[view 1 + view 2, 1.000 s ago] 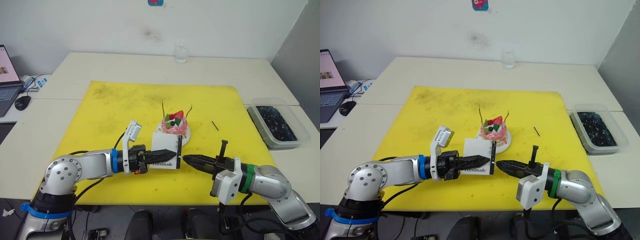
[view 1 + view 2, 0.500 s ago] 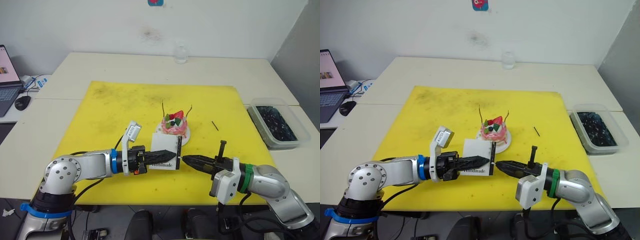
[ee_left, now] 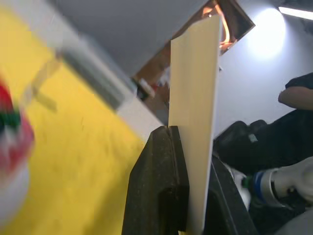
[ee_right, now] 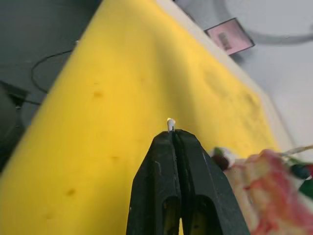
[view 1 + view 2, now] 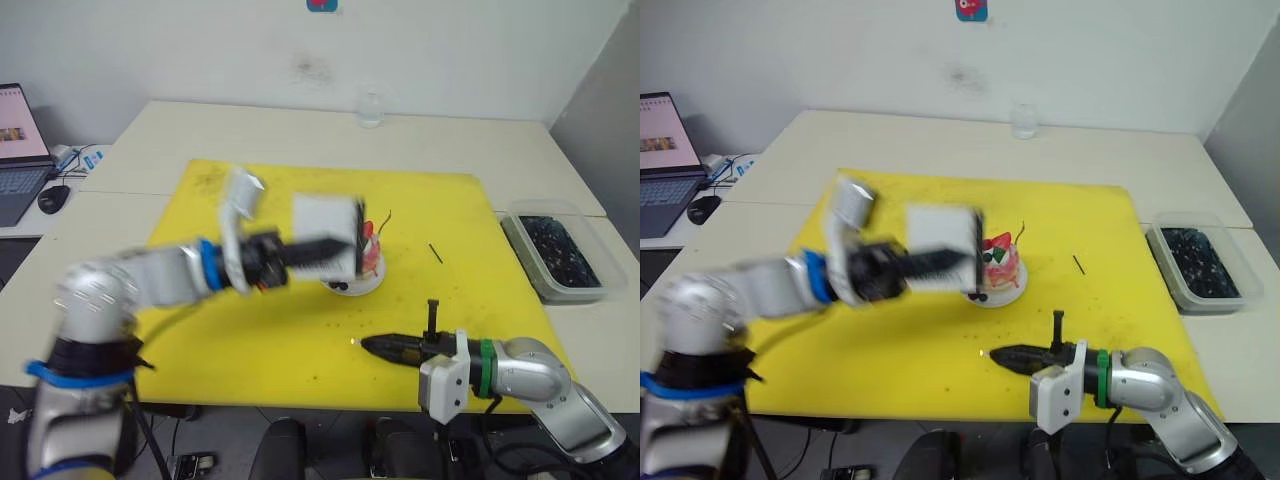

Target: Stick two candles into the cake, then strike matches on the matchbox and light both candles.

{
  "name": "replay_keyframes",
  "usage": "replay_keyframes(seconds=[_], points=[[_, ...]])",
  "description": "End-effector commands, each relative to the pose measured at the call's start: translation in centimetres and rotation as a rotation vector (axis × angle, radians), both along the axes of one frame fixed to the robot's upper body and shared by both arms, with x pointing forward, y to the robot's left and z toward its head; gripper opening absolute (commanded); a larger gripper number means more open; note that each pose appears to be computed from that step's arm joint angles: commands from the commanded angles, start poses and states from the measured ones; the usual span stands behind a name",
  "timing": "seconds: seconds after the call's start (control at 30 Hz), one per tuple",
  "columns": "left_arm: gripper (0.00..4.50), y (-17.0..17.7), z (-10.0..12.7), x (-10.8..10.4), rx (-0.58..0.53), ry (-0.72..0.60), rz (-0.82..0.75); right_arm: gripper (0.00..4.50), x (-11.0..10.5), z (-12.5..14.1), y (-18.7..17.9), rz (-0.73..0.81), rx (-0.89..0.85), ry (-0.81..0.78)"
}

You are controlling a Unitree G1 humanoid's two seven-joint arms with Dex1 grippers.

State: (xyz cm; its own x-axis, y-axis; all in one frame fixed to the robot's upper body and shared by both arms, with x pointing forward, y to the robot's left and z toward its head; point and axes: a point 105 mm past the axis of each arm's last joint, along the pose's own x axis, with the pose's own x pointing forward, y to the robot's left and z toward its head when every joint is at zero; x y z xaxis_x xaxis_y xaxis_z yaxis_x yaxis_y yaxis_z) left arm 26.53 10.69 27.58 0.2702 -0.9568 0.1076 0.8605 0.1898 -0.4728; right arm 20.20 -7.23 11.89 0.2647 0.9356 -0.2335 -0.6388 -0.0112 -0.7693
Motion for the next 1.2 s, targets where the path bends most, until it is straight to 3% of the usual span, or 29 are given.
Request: replay_keyframes(seconds=[0.03,0.13,0.37,0.47,0.57,0.87,1.2], points=[[0.0,1.4,1.8,0.5,-0.001,-0.063,0.034,0.03,-0.1,2.2,-0.4,0.011,0.039,-0.048],[0.0,1.7,0.6,-0.1,0.059,-0.049,0.027,0.03,0.4,3.5,-0.3,-0.021,0.079,-0.057],[0.0,4.2,-7.7,-2.7,0.289,0.136,0.06,0.03,1.9,8.0,1.1,-0.078,0.196,-0.102],[0.0,5.7,-11.5,-3.1,0.381,0.195,0.113,0.03,3.6,9.8,2.1,-0.111,0.21,-0.143],[0.0,5.6,-13.5,-3.8,0.425,0.197,0.095,0.03,6.0,10.6,2.8,-0.177,0.176,-0.179],[0.0,3.6,-14.1,-4.5,0.394,0.16,0.007,0.03,10.7,11.9,5.1,-0.287,0.124,-0.28],[0.0,3.3,-14.1,-4.2,0.386,0.144,-0.005,0.03,12.2,12.1,5.7,-0.309,0.104,-0.323]])
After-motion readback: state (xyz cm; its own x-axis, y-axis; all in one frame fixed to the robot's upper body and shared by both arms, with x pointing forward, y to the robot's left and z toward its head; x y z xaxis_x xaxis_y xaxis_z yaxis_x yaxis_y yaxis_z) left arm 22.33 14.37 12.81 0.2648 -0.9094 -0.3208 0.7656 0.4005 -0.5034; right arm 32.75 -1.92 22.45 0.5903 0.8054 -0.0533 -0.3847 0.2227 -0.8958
